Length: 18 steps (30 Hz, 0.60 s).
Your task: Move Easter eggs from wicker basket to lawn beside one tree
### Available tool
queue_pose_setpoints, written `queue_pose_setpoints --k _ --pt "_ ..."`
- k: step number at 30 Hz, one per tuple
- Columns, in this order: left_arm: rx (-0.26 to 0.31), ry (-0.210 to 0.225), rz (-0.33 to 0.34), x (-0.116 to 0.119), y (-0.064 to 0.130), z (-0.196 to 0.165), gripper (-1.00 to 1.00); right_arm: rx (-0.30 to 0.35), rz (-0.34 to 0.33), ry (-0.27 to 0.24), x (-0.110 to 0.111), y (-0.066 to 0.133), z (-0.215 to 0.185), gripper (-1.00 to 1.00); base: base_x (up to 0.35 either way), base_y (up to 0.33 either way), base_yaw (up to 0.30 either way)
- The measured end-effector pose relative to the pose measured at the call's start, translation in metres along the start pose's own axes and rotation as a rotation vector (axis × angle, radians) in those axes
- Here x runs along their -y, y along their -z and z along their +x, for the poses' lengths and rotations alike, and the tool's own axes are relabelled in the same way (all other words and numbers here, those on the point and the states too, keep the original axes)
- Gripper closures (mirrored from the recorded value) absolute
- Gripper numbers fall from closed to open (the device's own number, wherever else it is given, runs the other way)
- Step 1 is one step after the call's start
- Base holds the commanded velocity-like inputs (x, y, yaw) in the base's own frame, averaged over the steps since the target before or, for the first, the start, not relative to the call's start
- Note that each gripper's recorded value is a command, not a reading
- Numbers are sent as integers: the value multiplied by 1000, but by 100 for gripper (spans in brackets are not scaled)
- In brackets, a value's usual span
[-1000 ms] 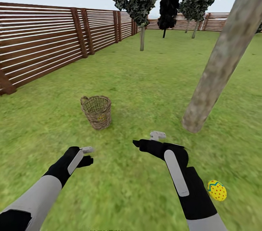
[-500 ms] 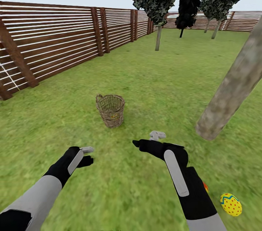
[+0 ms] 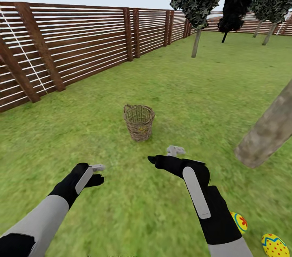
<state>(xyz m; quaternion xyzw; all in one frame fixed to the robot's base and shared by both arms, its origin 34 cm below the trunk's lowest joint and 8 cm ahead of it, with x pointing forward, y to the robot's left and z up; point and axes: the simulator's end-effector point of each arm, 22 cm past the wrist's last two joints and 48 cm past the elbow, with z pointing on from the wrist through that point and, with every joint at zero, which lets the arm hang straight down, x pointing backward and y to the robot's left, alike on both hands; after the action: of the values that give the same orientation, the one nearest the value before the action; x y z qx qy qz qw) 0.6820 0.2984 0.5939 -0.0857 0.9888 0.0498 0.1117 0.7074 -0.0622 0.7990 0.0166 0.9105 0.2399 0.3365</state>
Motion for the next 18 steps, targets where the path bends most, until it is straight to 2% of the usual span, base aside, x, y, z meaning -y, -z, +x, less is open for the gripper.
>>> queue_pose_setpoints --k 4,7,12,18 --pt "-2 0 -3 -2 5 -1 -100 -1 0 -1 -2 4 -4 -100 0 0 254" --pt "-3 2 -10 -8 9 -3 -100 -2 -2 -2 -5 7 -7 -100 0 0 124" --pt "-3 4 -16 -13 17 -5 -100 -9 -5 -3 -9 12 -8 -100 0 0 28" --pt "-1 4 -15 -13 17 -6 -100 -10 -8 -4 -9 12 -8 -100 0 0 3"
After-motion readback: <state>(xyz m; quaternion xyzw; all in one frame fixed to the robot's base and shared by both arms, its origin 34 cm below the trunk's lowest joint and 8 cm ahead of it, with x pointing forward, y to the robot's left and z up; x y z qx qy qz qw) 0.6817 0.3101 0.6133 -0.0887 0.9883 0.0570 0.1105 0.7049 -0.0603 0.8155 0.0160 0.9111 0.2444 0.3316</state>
